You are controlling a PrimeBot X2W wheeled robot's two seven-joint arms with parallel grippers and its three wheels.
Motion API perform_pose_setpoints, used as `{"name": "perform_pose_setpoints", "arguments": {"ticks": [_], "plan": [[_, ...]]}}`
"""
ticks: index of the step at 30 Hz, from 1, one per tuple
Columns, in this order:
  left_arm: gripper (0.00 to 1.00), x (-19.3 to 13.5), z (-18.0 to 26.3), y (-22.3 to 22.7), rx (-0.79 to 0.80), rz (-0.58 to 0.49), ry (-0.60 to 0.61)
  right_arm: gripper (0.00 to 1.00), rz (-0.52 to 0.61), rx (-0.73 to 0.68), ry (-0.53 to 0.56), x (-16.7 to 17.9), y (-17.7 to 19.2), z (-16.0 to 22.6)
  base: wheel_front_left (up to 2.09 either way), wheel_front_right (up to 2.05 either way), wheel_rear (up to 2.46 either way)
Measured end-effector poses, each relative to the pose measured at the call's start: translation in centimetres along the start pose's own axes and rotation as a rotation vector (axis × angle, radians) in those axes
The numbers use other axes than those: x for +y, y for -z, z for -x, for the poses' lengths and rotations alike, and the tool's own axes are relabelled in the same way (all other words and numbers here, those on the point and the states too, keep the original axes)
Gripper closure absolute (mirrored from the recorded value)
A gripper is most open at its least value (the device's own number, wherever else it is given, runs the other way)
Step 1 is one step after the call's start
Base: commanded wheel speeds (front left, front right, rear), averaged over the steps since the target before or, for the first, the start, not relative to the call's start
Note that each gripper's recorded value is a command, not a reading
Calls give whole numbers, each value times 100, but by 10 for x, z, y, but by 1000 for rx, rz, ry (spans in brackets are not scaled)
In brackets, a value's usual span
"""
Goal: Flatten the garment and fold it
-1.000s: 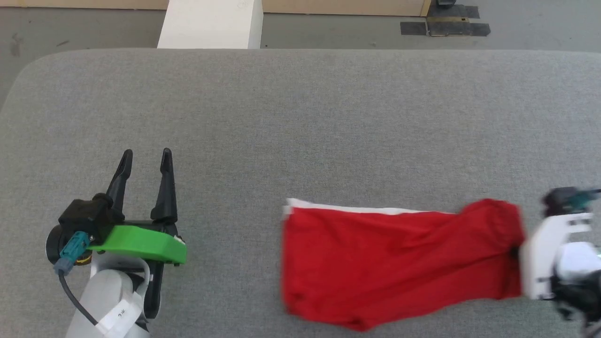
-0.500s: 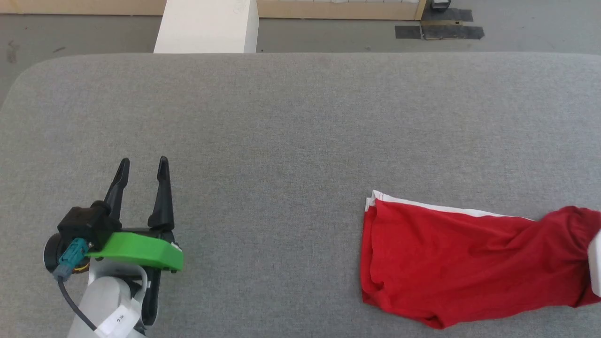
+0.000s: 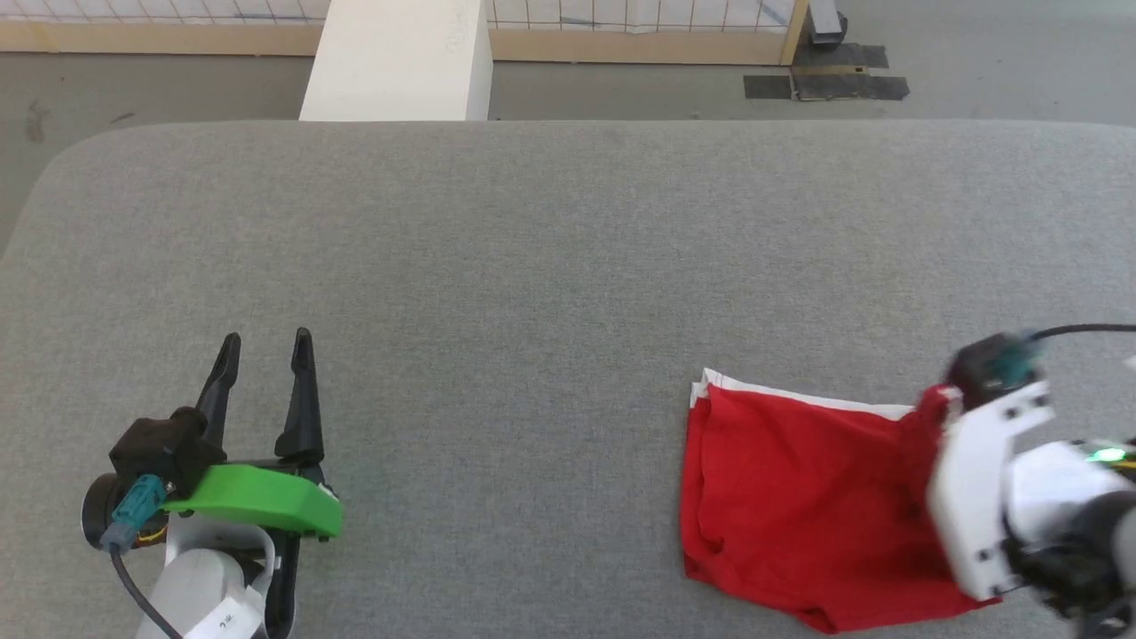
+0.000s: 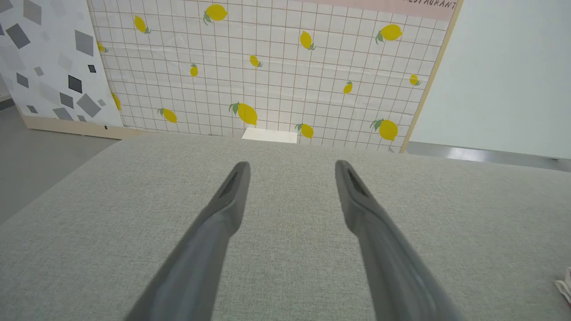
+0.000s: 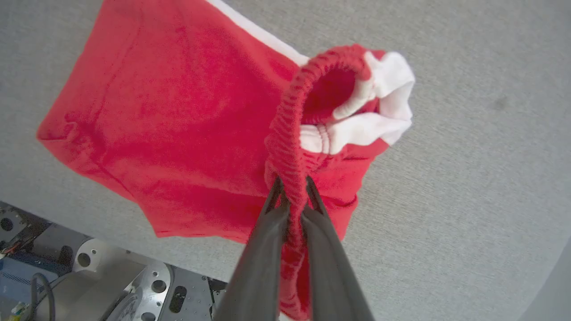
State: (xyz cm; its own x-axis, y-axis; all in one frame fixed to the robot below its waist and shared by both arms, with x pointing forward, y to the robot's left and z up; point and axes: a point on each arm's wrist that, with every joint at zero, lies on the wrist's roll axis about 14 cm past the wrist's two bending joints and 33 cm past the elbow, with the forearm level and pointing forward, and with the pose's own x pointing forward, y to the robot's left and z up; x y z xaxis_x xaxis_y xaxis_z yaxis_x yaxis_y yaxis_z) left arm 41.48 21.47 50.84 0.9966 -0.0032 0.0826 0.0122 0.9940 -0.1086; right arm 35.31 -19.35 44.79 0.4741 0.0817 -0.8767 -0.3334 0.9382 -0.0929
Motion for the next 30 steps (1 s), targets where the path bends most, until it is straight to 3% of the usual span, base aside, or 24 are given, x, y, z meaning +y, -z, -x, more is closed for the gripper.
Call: {"name": "perform_pose_setpoints", "arguments": {"ticks": [8, 20, 21, 22, 26, 30], "plan": [[0, 10, 7, 4, 17, -3, -30, 100, 80, -7, -176, 73, -22, -25, 0, 0, 0], [0, 16, 11, 13, 43, -1, -59, 100, 128, 20, -286, 127, -29, -62, 0, 0, 0], [0, 16, 11, 14, 44, 0, -62, 76, 130, 11, -287, 128, -30, -63, 0, 0, 0], [0, 16, 11, 14, 45, 2, -63, 0, 133, 5, -285, 129, -31, -64, 0, 0, 0], [0, 15, 10, 14, 45, 5, -64, 0, 147, -46, -297, 135, -40, -60, 0, 0, 0], [0, 10, 7, 12, 37, 8, -52, 0, 148, -185, -316, 137, -69, -35, 0, 0, 0]]}}
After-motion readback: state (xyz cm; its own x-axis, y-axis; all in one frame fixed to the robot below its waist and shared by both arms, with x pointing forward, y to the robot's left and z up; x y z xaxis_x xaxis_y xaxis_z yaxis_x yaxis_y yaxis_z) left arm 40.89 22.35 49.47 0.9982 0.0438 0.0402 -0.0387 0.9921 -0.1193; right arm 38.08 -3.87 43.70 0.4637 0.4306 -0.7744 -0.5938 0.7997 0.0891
